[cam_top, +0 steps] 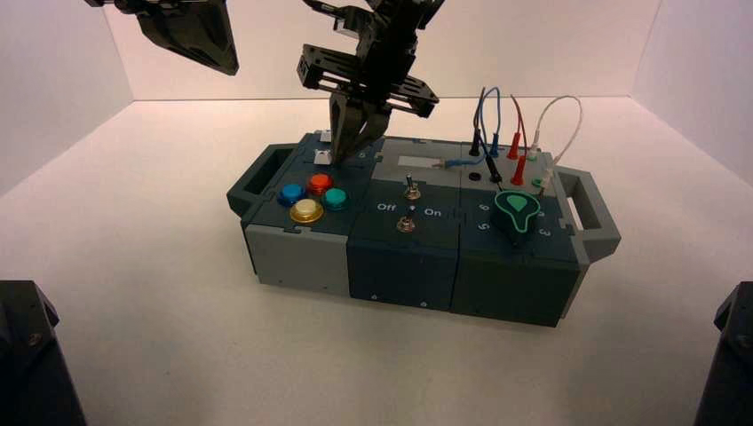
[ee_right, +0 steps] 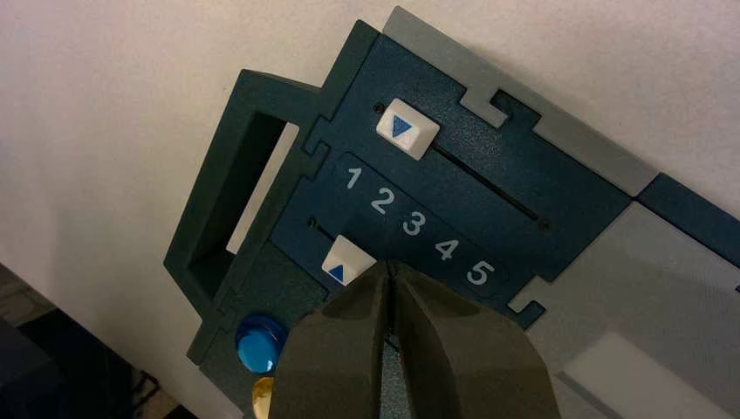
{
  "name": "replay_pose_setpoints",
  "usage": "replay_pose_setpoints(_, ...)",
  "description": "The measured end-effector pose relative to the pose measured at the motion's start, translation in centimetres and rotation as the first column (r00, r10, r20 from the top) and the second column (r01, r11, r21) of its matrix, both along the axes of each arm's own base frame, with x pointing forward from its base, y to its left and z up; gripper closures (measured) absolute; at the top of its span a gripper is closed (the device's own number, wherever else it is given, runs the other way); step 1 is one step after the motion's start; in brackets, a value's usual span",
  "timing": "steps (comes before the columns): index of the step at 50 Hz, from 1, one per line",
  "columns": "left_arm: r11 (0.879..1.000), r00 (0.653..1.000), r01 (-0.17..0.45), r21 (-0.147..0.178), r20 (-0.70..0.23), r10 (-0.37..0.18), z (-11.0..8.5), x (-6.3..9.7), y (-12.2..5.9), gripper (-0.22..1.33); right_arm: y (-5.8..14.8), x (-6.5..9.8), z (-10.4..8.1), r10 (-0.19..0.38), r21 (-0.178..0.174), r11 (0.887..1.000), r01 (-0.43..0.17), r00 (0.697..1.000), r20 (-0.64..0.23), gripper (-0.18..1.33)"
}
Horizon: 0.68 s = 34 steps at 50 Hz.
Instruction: Move the bottom slider to position 2.
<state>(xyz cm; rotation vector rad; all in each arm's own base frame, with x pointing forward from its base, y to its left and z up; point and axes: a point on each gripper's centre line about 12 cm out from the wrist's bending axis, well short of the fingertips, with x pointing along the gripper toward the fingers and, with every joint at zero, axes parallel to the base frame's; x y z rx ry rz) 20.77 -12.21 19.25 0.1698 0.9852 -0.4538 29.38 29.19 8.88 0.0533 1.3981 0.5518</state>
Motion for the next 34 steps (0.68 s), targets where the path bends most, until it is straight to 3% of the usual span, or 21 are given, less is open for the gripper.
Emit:
replay_pose_setpoints(16, 1.0, 1.0, 0.0, -0.01, 0.017, 0.0, 0.5, -0.1, 0.1, 1.27, -1.0, -0.8, 0.2, -0.007, -0.006, 1.0, 0.007, 1.0, 0.001, 1.3)
replay_pose_setpoints(26, 1.0, 1.0, 0.0, -0.018, 0.031, 0.0, 0.8, -0.3, 0.1, 1.27, -2.1, -2.4, 0.6, 0.002, -0.018, 1.0, -0.003, 1.0, -0.009, 1.29)
replay_pose_setpoints(34, 1.0, 0.999, 0.0, -0.022, 0.039, 0.001, 1.0, -0.2, 0.1, 1.27, -2.7, -2.9, 1.7, -0.002, -0.004, 1.0, 0.002, 1.0, 0.015, 1.29)
